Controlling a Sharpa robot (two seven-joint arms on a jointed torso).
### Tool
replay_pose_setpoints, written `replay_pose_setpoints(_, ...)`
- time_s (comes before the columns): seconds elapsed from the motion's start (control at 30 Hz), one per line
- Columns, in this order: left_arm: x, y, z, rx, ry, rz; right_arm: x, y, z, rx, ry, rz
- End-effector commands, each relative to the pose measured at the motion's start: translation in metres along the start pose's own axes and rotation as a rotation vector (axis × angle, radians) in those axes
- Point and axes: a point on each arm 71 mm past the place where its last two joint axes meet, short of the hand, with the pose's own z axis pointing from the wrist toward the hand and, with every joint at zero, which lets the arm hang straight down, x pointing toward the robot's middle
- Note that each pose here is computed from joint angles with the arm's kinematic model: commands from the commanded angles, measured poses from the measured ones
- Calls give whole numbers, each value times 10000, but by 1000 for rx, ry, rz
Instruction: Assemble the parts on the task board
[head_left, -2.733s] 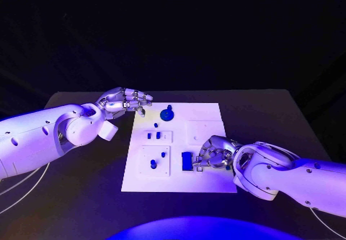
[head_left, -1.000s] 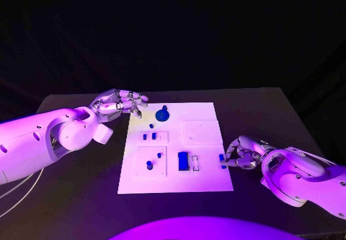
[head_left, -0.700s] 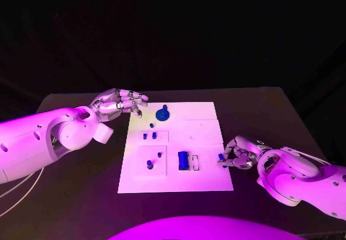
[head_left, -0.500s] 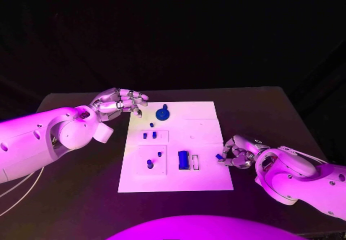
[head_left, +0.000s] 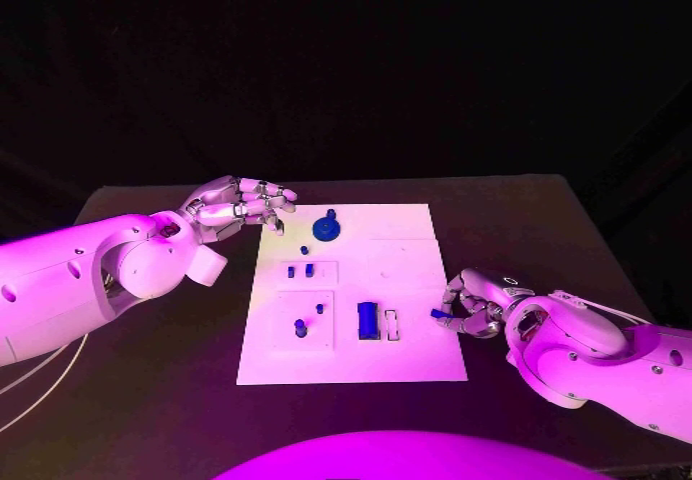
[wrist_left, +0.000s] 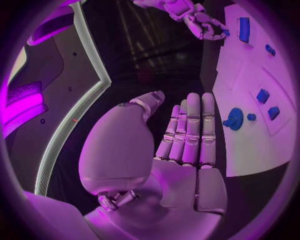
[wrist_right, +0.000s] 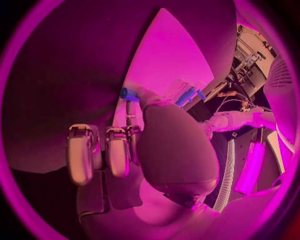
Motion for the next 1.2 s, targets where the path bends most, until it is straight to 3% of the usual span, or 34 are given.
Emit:
replay_pose_setpoints(0.03, 19, -9, 4, 7, 10, -10, 135, -88, -18, 68, 73, -67)
replay_pose_setpoints(0.47, 26, -7, 11, 6, 11, -9, -65, 242, -80, -19, 0, 77)
replay_pose_setpoints(0.6, 30, -8, 13, 6, 11, -9, -87, 333, -76, -32, 1, 130)
replay_pose_setpoints(1.0, 41, -11, 13, 6, 14, -10, 59, 502, 33, 5, 126, 264)
replay_pose_setpoints(1.2, 47, -11, 14, 6, 15, -10, 133, 566, 74, 18, 161, 300)
